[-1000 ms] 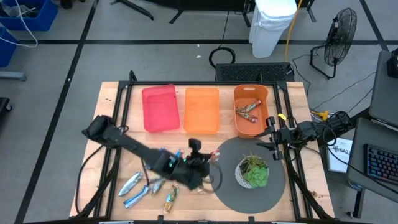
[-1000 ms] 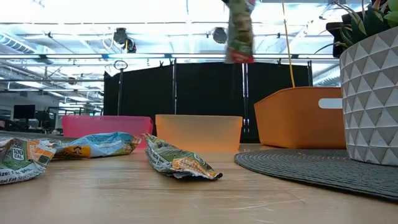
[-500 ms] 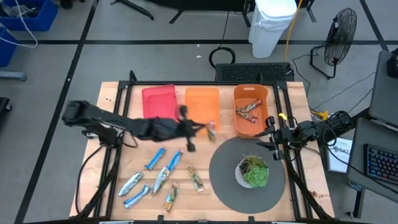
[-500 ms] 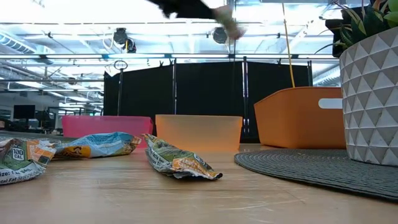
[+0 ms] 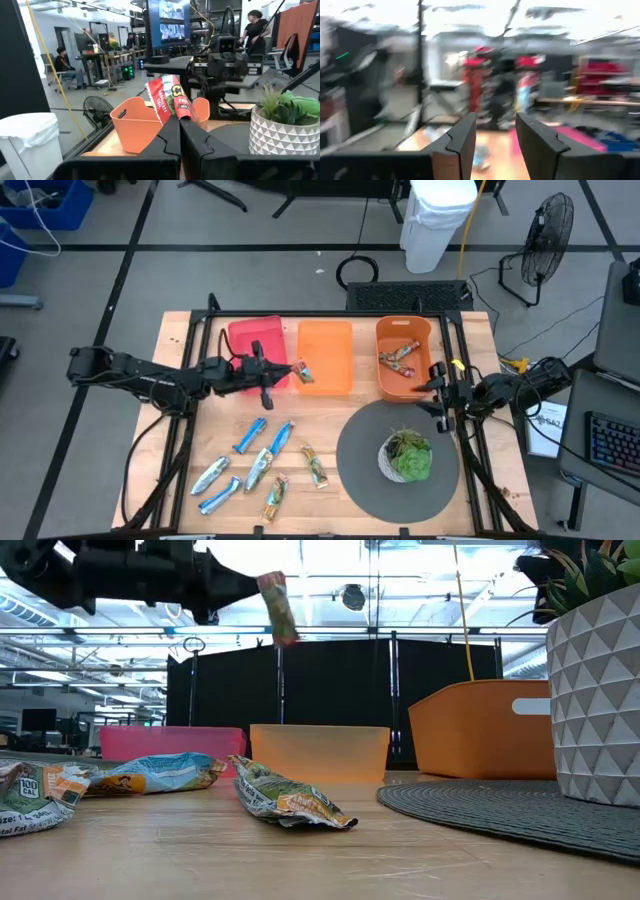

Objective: Pick and place Granola Bars by type
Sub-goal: Put the red granola bar into the right orange bin

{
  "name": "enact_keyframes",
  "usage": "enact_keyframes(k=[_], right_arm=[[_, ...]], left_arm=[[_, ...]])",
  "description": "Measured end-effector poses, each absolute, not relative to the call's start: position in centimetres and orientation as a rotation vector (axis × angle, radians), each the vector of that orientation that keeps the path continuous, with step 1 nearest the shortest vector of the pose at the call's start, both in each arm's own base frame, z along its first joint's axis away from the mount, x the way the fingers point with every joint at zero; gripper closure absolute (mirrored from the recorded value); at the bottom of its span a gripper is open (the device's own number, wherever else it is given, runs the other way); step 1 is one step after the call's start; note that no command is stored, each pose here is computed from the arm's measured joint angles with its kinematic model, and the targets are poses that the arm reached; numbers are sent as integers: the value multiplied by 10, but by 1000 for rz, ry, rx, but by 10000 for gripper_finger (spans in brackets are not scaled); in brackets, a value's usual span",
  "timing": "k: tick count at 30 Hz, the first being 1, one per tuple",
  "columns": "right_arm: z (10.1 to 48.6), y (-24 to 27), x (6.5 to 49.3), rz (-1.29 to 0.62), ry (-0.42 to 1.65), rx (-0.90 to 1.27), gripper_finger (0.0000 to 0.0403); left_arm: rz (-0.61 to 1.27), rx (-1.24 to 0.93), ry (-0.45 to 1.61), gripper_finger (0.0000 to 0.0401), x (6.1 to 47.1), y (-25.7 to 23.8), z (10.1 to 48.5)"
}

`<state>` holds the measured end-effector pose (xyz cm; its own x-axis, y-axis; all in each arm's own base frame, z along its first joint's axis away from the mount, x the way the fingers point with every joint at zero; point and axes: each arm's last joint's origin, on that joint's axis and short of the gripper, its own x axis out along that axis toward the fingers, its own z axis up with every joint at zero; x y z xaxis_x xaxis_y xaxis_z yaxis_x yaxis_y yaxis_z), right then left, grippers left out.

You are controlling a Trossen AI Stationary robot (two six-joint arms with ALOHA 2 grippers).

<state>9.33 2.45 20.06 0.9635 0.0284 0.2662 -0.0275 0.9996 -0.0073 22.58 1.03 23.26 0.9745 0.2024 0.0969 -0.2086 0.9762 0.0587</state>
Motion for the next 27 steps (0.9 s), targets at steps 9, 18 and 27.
enact_keyframes(k=[9, 18, 27], right_arm=[[197, 18, 116, -192, -237, 32, 273], [209, 6, 166, -215, -90, 9, 273], [213, -11, 201, -230, -13, 23, 273]], left_arm=[[123, 148, -59, 401, 235, 8, 228], [75, 171, -89, 401, 241, 7, 226], [-41, 227, -65, 401, 288, 15, 233]])
